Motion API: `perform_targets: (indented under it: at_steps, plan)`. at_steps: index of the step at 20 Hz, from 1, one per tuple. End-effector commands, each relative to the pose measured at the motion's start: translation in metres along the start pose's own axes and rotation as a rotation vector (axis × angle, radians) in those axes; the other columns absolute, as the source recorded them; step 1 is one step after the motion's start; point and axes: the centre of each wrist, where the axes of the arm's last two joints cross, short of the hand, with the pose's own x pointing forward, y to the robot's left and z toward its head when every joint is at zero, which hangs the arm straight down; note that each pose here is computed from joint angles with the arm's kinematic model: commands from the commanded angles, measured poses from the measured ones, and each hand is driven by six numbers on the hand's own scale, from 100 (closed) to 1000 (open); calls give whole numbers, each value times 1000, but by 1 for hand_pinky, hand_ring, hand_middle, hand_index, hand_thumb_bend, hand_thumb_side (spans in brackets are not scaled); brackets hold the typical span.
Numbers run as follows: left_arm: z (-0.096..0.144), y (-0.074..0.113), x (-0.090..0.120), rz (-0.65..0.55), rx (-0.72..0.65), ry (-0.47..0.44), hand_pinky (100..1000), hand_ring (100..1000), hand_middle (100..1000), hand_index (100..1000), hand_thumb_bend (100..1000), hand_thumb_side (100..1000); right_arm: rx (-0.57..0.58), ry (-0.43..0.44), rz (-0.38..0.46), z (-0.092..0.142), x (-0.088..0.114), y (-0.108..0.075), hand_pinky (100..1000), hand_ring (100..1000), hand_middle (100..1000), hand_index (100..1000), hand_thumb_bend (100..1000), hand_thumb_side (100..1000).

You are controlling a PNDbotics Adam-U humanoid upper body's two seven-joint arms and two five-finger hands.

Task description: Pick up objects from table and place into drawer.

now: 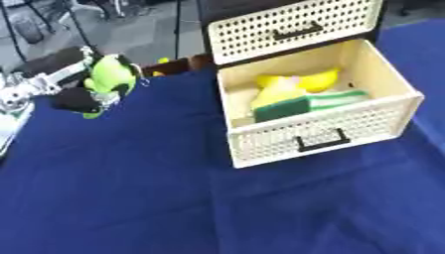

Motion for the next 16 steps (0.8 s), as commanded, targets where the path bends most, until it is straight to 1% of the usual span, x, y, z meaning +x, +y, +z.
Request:
perform_targets:
  at_steps: [1,4,8,13,16]
  plan:
    - [5,32,12,8,46,-45,236,455,389,509,100,668,-9,-39,-12,-10,6,-1,412,527,463,746,100,1000]
    - [-2,40,25,58,54,-102,229,451,386,505,100,677,-14,-38,-13,-11,6,-1,412,527,462,746,100,1000]
    - [-12,44,38,131,57,-164,222,447,384,503,100,695,-20,-35,-13,-12,6,0,411,526,461,746,100,1000]
    - [-29,44,53,232,58,-243,213,440,377,497,100,711,-33,-30,-13,-14,7,0,411,526,460,745,100,1000]
    - [-41,41,59,281,44,-271,211,439,375,496,100,721,-41,-32,-17,-18,7,1,412,527,461,745,100,1000]
